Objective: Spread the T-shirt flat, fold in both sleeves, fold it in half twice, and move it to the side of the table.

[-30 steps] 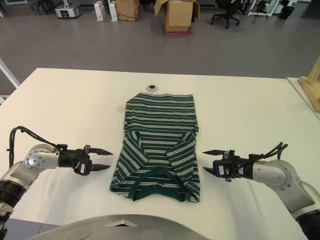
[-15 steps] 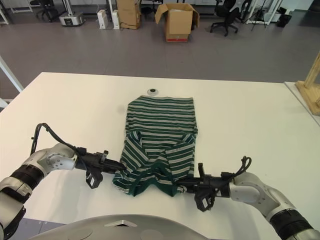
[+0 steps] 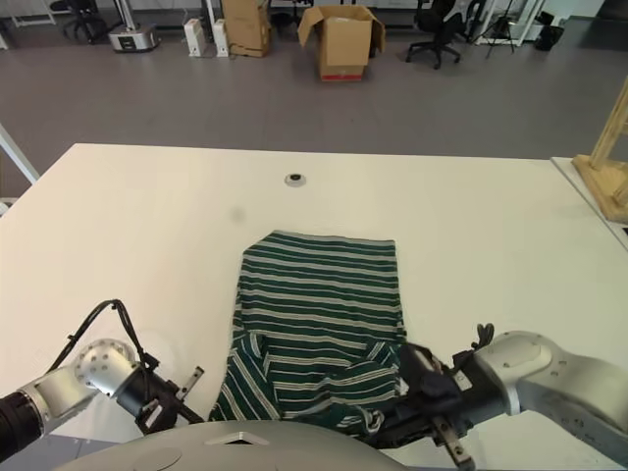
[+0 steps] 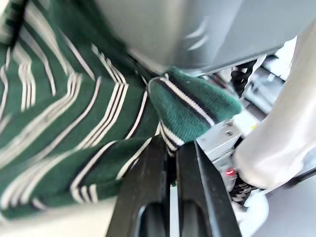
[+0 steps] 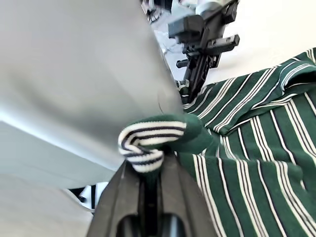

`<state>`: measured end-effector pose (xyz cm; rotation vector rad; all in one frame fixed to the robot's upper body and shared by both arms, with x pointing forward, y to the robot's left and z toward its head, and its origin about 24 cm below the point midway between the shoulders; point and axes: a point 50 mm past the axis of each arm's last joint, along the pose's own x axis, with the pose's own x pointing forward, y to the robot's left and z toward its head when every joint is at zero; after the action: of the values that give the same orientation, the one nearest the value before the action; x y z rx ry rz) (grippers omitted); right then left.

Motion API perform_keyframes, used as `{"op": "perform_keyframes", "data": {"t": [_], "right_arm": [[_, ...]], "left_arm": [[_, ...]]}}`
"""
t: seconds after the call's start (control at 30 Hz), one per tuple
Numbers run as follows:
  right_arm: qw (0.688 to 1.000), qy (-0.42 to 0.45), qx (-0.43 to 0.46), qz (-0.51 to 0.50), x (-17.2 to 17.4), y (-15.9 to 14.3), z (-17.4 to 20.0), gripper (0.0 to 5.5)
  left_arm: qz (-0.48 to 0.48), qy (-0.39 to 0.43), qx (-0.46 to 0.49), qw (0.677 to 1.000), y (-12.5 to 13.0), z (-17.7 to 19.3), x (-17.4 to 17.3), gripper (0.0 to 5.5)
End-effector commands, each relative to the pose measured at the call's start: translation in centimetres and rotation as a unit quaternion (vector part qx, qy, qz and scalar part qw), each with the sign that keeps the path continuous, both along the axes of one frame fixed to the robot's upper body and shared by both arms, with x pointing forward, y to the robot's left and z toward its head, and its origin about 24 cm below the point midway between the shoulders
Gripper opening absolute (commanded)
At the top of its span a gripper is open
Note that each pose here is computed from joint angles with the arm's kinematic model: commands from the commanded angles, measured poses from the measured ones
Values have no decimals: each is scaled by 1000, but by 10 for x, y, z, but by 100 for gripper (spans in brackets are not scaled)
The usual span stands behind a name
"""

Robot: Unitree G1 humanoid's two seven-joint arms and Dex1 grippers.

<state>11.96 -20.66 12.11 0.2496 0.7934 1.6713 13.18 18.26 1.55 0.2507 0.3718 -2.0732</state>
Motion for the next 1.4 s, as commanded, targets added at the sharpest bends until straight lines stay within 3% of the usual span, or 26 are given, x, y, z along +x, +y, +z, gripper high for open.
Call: {"op": "perform_keyframes", "data": {"t": [0.03,0.13,0.23,0.3,0.5,0.63,0.7,0.77,0.83,0.9,0.97,1.03,1.1,1.17,1.27,1.33,1.4], "right_arm": [[989,3,8,-151,64,-38,23,2],[968,-2,2,-250,103,-58,14,2],[946,-8,-22,-324,141,-69,-2,2],[931,-13,-48,-360,164,-71,-18,2],[860,-48,-190,-471,215,-48,-71,2],[848,-74,-183,-491,227,-38,-70,94],[838,-102,-160,-511,235,-40,-57,98],[827,-132,-110,-536,244,-41,-37,98],[857,-164,-92,-479,231,-37,-35,98],[894,-170,-100,-403,194,-27,-50,98],[916,-147,-107,-357,160,-19,-61,98],[930,-126,-118,-323,135,-16,-68,98],[935,-111,-136,-307,117,-19,-71,98],[938,-108,-155,-289,112,-20,-69,98],[937,-117,-200,-261,107,-19,-70,98],[929,-136,-229,-258,120,-15,-74,98],[916,-163,-261,-258,147,-12,-78,98]], "left_arm": [[148,123,-20,981,18,71,114,0],[182,125,-58,974,-19,112,169,0],[253,108,-55,960,-57,112,210,0],[324,91,-27,941,-69,99,228,0],[518,20,112,848,-50,34,232,0],[523,10,118,844,-45,27,229,83],[531,-10,80,843,-48,38,236,123],[488,-49,44,870,-48,51,237,123],[408,-176,69,893,-45,58,235,123],[302,-359,140,872,-43,57,231,123],[174,-454,189,853,-43,43,220,123],[105,-486,230,836,-41,26,212,123],[66,-542,258,797,-42,17,213,123],[50,-591,254,764,-44,15,215,123],[-11,-635,222,740,-52,10,210,123],[-72,-626,219,745,-43,-1,198,123],[-126,-562,217,788,-23,-20,171,123]]}}
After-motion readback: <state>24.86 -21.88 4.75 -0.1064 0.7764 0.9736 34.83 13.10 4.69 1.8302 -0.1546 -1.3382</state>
